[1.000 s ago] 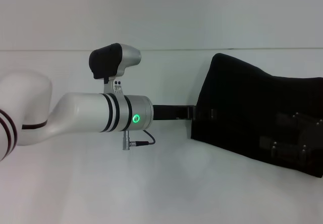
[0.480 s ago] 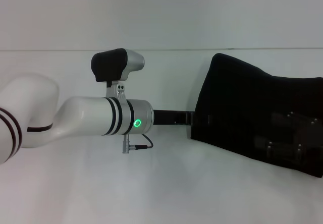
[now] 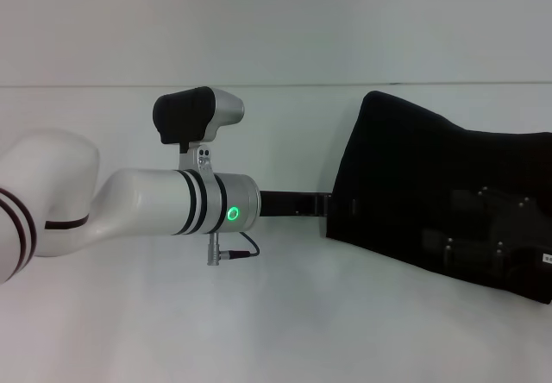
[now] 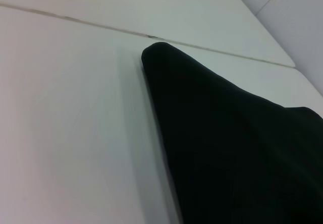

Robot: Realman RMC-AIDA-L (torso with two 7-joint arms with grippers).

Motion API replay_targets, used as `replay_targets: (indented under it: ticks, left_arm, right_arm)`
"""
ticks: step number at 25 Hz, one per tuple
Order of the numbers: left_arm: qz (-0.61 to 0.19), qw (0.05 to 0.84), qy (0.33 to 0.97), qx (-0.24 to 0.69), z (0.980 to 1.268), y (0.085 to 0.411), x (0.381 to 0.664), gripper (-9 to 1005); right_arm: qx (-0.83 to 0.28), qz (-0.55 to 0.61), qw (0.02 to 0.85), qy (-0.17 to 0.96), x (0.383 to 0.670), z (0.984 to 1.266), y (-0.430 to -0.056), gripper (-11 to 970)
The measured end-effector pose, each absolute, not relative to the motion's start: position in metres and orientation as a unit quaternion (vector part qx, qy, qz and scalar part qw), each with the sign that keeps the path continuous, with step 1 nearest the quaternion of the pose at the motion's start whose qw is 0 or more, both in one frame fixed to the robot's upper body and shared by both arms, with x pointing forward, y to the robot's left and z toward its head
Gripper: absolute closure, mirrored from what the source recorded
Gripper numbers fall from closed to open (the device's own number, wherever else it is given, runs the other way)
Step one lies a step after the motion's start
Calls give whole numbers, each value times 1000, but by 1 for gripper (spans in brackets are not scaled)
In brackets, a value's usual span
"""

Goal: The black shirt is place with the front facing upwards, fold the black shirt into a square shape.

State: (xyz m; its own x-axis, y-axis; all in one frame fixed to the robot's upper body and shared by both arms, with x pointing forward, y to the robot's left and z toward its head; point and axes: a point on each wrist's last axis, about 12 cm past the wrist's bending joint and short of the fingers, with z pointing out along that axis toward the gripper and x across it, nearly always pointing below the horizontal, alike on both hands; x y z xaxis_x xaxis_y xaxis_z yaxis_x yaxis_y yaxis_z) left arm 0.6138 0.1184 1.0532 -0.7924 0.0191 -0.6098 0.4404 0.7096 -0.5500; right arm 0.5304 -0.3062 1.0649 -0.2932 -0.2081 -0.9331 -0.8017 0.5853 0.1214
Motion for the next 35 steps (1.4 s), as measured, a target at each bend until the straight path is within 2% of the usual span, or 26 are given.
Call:
replay_targets:
  ticks: [13, 23, 33, 35]
  left_arm:
    - [-398, 282, 862, 137, 1058, 112, 608, 236]
    - [-399, 281, 861, 147, 1059, 110, 607, 241]
    - [-372, 293, 867, 157, 1052, 115, 607, 317]
    - [-371, 294, 867, 156, 1051, 116, 607, 385]
  right_arm:
    - [-345, 299, 483, 747, 536, 1063, -301, 52]
    - [-346, 301, 483, 746, 538, 1064, -298, 53]
    - [-343, 302, 487, 744, 540, 1066, -298, 52]
    - [-342, 302, 488, 744, 540, 1066, -298, 54]
